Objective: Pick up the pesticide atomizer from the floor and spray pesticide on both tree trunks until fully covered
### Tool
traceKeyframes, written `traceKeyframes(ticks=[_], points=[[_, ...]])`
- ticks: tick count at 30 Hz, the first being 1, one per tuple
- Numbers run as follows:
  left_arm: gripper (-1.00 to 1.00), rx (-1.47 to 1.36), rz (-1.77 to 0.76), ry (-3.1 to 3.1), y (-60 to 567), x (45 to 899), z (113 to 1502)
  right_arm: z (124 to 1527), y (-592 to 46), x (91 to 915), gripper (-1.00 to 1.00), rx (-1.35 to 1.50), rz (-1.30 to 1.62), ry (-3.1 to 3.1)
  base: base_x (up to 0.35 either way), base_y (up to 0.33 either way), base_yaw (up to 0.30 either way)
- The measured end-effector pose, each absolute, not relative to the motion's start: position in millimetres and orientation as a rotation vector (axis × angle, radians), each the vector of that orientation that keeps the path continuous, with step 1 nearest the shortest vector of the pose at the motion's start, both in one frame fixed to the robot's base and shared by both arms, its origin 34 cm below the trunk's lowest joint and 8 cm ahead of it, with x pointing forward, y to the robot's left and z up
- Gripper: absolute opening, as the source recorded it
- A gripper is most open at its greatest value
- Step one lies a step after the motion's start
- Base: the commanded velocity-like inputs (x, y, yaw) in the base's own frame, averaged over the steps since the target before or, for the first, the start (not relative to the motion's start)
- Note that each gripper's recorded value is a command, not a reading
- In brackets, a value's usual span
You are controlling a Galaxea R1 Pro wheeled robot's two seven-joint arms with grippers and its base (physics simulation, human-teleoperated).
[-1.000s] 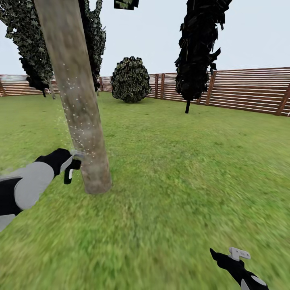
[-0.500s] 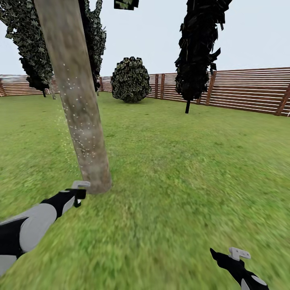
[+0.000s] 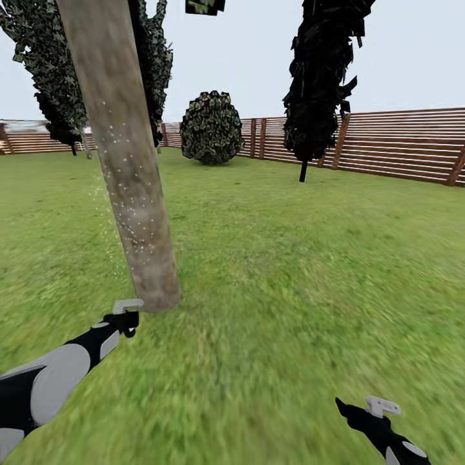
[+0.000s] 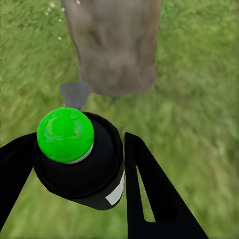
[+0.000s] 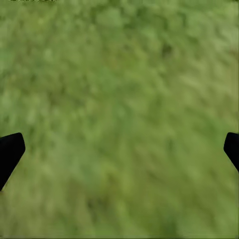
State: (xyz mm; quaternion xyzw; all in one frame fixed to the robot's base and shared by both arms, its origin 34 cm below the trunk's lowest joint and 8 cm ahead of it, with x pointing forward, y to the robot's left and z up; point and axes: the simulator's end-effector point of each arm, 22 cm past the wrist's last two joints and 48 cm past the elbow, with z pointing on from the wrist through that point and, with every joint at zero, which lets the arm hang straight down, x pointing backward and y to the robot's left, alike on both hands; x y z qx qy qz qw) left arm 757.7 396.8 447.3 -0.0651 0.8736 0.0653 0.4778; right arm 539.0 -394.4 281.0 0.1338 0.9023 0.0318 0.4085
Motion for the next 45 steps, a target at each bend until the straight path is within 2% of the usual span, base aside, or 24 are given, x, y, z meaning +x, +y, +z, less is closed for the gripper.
traceKeyframes(ticks=[10,16,24,36,45], points=[[-1.00,-0.155,0.134,2.252,379,745,423,279,-394,538,1.00,0.338,0.079,2.278,0.284,-0.061,0.148],[-1.00,-0.138,0.091,2.322,349,738,409,279,-394,538,1.00,0.338,0.078,2.279,0.017,-0.206,0.237],[-1.00,-0.137,0.089,2.330,347,737,407,279,-394,538,1.00,0.337,0.081,2.279,0.002,-0.157,0.075],[-1.00,-0.134,0.088,2.330,346,737,407,279,-394,538,1.00,0.339,0.078,2.280,0.127,-0.245,0.265],[-1.00,-0.128,0.074,2.332,337,738,406,279,-394,538,1.00,0.338,0.080,2.279,0.092,-0.281,0.030]])
